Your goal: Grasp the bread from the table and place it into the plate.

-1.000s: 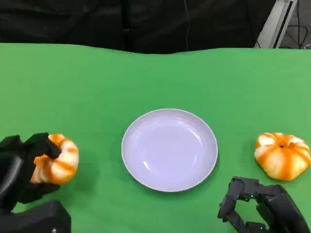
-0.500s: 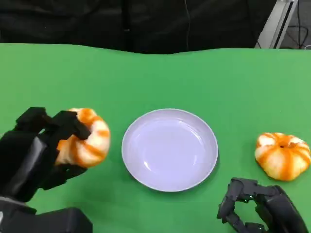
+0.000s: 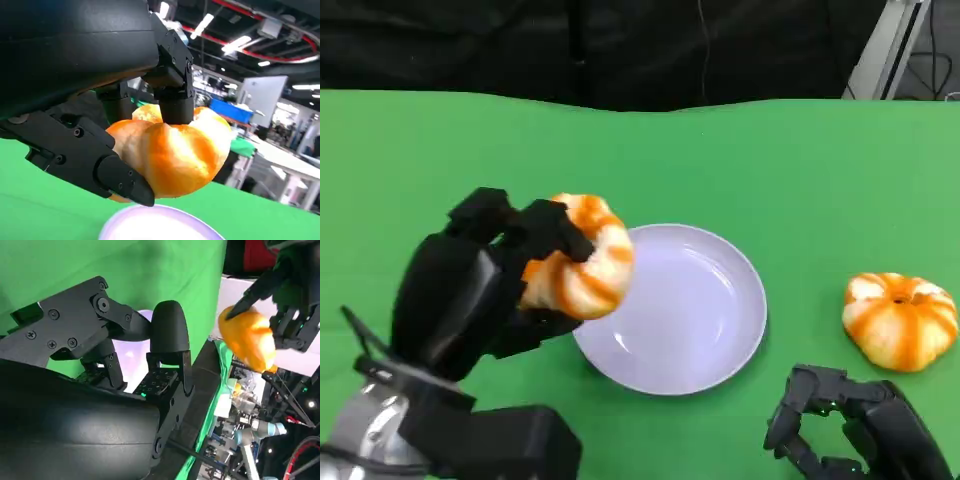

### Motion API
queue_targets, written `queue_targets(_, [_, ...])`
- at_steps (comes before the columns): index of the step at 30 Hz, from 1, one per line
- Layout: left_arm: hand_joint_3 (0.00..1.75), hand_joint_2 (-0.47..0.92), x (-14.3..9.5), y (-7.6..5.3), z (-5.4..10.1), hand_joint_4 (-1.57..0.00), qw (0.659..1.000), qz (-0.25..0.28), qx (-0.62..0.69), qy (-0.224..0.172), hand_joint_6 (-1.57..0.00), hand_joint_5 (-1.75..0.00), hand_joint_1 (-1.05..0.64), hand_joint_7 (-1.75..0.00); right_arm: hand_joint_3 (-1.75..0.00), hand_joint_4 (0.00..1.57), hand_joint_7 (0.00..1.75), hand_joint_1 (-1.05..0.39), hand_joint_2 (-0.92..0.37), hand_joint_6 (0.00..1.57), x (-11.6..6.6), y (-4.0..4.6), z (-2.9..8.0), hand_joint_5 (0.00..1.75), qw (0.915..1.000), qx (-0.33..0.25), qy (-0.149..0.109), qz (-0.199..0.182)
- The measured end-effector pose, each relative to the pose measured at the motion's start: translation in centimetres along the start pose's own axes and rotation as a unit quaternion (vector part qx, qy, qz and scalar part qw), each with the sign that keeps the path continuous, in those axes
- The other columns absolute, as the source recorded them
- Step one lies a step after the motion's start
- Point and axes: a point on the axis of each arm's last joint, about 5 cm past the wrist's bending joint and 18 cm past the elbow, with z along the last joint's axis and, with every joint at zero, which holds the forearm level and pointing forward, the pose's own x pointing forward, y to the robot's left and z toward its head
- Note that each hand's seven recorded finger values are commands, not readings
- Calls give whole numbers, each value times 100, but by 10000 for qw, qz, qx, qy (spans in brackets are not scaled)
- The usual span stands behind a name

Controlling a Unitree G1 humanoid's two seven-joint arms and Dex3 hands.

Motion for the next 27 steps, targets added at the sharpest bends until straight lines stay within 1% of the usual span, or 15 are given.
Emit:
queue_targets(4, [0,78,82,-65,53,-59,9997,-125,-138,-130,-72,-168,-6,-128,-91,81,132,-22,-62,80,8,8,1,156,10000,4,-14,7])
queue_targets(9, [0,78,107,-90,72,-59,9995,-191,-206,-160,-72,-168,-4,-127,-91,81,132,-23,-62,79,4,14,1,156,10000,9,-14,-19])
queue_targets(13, [0,78,220,-199,144,-59,9977,-446,-400,-309,-72,-167,-5,-127,-91,81,132,-23,-62,80,16,27,7,156,10000,-33,-65,2])
queue_targets(16, [0,77,290,-236,175,-59,9966,-544,-438,-426,-72,-167,-5,-127,-91,81,131,-23,-62,80,15,40,9,155,10000,-20,-71,-42])
queue_targets(22, [0,77,329,-310,148,-58,9951,-755,-464,-442,-69,-168,-2,-129,-91,81,130,-23,-62,80,29,63,11,155,9999,-16,-93,-85])
queue_targets(27, [1,78,331,-390,104,-57,9924,-1043,-515,-408,-70,-167,-4,-127,-89,81,130,-23,-63,80,54,92,34,155,9998,-14,-179,-103])
